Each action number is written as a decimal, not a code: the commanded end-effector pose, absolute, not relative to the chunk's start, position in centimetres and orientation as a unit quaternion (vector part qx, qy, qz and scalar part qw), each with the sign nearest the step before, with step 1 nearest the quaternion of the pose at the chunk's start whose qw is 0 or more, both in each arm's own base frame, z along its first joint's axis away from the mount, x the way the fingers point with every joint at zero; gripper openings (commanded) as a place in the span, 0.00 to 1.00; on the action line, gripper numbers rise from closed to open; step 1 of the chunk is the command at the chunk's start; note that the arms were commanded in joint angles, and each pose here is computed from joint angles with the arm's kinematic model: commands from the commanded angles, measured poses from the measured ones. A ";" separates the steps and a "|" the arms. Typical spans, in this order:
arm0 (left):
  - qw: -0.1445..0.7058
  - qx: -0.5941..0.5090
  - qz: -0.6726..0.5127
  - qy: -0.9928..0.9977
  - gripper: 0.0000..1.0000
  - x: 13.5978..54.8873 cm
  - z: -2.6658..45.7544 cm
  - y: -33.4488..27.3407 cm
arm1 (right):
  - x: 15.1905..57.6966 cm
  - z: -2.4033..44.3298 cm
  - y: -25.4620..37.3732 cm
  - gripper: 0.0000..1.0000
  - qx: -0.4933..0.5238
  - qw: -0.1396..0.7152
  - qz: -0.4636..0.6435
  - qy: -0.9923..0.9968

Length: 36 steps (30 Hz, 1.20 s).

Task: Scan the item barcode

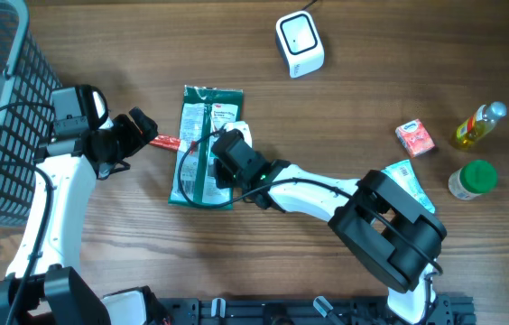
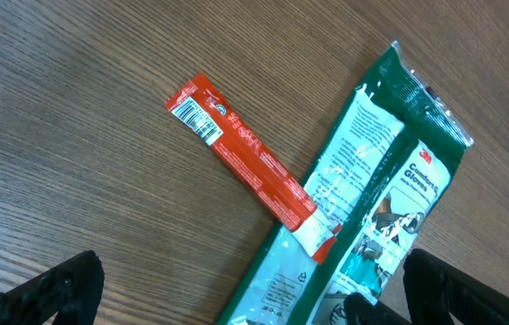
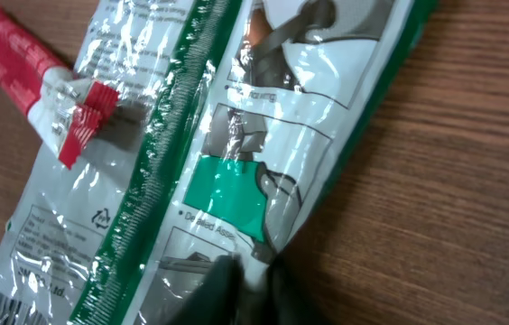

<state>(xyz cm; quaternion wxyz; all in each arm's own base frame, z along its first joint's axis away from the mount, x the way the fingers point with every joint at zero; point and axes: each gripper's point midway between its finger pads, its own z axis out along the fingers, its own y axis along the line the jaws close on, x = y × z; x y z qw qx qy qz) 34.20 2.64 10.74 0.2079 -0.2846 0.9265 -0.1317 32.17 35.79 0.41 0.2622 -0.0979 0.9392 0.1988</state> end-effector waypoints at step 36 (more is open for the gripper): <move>0.216 -0.285 -0.135 0.924 1.00 34.5 11.3 2.6 | 33.1 11.3 29.8 0.53 -0.132 0.140 0.267 0.944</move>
